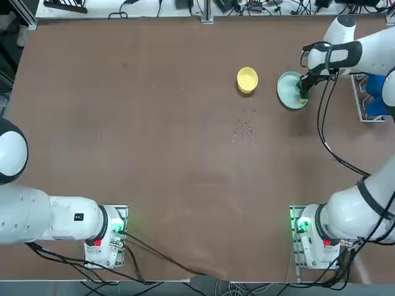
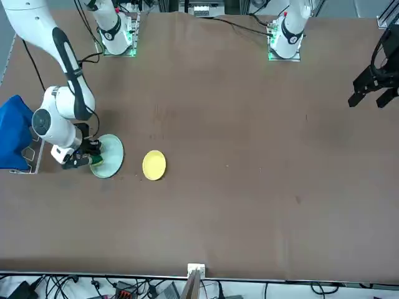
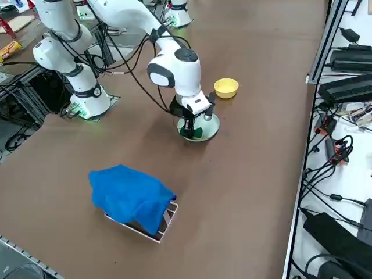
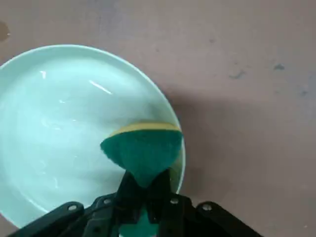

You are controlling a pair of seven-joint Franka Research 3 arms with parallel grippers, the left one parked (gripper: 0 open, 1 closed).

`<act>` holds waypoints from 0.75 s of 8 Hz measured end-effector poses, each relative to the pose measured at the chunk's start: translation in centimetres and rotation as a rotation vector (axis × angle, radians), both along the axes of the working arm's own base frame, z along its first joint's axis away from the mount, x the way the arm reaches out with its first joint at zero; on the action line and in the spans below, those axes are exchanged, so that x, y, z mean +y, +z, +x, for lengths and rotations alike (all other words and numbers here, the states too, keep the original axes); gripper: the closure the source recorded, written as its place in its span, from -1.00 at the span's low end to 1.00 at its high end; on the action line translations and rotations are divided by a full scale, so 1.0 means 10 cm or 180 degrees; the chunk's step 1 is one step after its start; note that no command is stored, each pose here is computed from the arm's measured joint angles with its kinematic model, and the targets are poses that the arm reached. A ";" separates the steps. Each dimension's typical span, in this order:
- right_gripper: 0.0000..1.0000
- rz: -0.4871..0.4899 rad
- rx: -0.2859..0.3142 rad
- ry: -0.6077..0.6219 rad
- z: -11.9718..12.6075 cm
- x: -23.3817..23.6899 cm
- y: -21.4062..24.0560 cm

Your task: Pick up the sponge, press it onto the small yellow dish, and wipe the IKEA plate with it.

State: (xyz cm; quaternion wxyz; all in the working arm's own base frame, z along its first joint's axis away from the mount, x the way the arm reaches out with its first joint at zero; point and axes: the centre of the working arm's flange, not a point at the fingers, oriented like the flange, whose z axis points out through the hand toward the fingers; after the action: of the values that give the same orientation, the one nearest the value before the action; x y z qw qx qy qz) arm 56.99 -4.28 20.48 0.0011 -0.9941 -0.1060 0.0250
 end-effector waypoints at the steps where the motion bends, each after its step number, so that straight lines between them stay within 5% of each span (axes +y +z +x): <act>1: 0.82 0.0008 -0.0020 0.0019 0.01 0.00 -0.01; 6: 0.82 0.0066 -0.0133 0.0090 0.31 0.13 -0.03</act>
State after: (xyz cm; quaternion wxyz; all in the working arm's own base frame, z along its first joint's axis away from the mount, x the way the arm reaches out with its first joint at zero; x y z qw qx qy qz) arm 60.07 -2.94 20.15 0.0088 -0.9927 -0.1203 0.0031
